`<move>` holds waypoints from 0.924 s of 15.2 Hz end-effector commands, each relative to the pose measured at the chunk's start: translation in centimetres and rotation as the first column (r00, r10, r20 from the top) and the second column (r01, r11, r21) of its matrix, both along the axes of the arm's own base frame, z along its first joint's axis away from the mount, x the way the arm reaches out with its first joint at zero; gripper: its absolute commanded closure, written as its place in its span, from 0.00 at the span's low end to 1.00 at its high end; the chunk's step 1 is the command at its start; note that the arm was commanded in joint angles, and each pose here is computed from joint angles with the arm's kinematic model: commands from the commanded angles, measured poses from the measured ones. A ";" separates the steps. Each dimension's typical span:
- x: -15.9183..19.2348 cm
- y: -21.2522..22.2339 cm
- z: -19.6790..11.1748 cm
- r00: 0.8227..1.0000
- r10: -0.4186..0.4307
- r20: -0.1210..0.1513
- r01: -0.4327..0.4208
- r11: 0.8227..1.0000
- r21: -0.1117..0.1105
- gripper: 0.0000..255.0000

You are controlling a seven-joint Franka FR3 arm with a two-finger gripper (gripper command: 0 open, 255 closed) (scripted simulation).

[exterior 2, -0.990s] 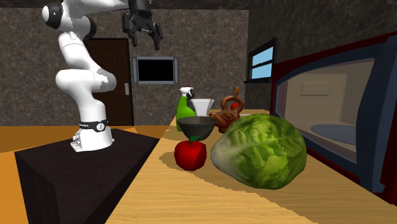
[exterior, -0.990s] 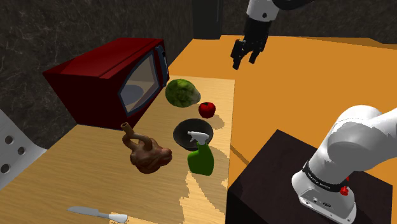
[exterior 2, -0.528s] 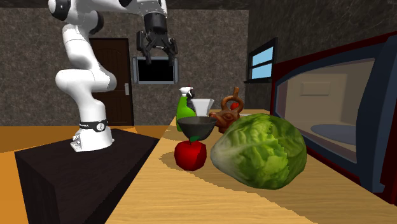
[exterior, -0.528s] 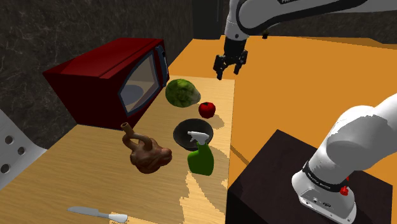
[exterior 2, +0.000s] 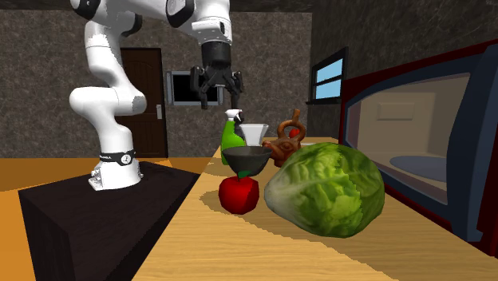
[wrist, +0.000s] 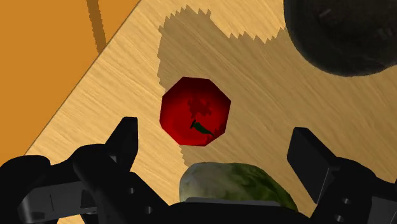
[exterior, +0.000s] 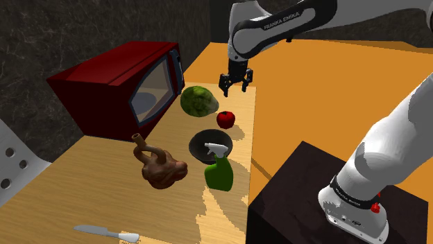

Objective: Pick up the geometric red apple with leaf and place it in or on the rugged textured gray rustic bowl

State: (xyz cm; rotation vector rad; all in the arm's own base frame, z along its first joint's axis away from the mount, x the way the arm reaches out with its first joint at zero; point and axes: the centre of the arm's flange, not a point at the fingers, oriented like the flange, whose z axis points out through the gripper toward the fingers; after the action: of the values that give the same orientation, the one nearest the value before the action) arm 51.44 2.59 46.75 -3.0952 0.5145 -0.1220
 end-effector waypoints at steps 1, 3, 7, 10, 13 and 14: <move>2.0 -0.4 -2.1 1.000 -0.027 -0.014 0.027 1.000 0.002 0.00; 3.9 -0.7 -4.1 0.998 -0.052 -0.029 0.052 0.999 0.003 0.00; 7.6 -1.5 -8.1 0.993 -0.103 -0.058 0.103 0.995 0.004 0.00; 10.2 -2.2 -11.3 0.987 -0.141 -0.079 0.142 0.990 0.005 0.00; 10.4 -2.3 -12.5 0.986 -0.143 -0.081 0.144 0.990 0.005 0.00; 10.4 -2.3 -13.1 0.986 -0.143 -0.081 0.144 0.990 0.005 0.00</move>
State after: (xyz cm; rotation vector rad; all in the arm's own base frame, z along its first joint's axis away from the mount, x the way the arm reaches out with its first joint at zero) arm 61.74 0.30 34.20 -3.0613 0.7369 0.0048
